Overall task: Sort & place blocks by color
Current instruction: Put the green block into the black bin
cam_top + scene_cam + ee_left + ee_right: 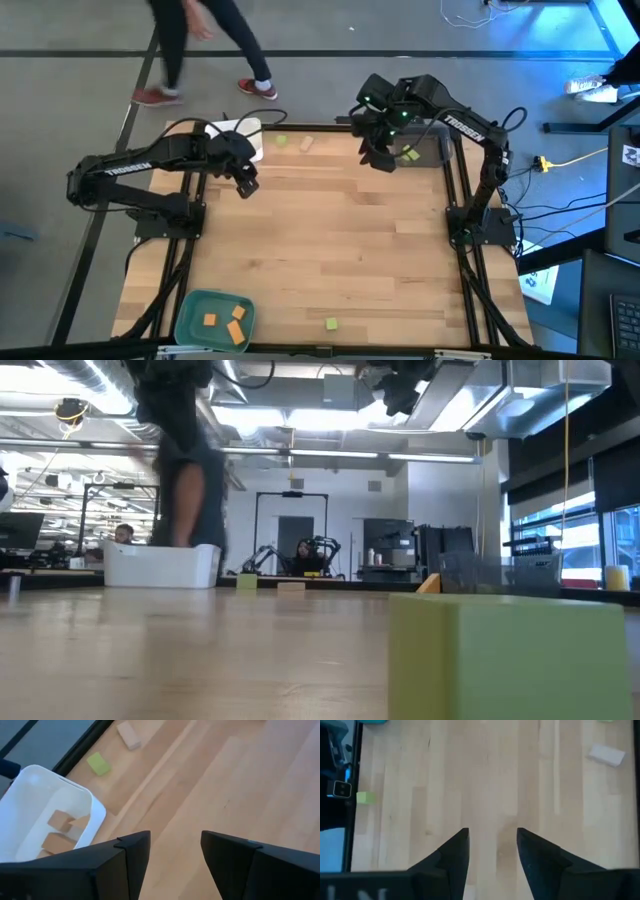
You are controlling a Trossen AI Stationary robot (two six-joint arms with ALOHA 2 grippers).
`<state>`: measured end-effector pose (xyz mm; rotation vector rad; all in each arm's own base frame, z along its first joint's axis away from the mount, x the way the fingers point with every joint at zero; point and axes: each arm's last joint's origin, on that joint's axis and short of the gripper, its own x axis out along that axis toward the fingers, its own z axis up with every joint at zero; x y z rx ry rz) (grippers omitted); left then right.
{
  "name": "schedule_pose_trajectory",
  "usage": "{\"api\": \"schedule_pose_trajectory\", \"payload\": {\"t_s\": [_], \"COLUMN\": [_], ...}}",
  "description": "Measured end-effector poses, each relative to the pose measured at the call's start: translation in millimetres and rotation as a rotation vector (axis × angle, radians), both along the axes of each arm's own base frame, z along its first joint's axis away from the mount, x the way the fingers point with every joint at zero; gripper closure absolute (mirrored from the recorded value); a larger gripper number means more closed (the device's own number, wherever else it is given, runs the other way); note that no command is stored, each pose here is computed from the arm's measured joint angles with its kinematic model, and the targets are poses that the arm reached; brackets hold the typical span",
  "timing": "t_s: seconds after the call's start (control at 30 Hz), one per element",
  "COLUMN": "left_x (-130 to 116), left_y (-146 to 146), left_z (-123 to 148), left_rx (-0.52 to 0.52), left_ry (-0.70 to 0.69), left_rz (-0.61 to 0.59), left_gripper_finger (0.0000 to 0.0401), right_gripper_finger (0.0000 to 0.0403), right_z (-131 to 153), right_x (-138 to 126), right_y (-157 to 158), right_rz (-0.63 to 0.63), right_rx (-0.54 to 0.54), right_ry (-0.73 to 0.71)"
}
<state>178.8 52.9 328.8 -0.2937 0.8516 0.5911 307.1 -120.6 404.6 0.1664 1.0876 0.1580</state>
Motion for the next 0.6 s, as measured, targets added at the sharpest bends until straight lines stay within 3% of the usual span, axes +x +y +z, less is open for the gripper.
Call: {"api": "schedule_pose_trajectory", "payload": {"t_s": [0.23,0.4,0.6], "left_x": [0.4,0.4,3.4], "left_y": [-2.2,-2.0,2.0], "left_z": [0.5,0.6,4.6], "left_rx": [0.067,0.068,0.095], "left_ry": [0.014,0.010,-0.063], "left_rz": [0.036,0.051,0.144], "left_gripper_finger": [0.0231,0.0231,0.0231], "right_gripper_finger": [0.0238,0.0238,0.0238], "right_z": [-1.3,-6.9,-35.1], "right_x": [10.9,27.1,42.3], "right_y": [-5.7,-16.5,-38.9], "right_rz": [-0.110,-0.172,-0.065], "right_rx": [0.001,-0.174,-0.359], "right_ry": [-0.054,-0.145,-0.232]}}
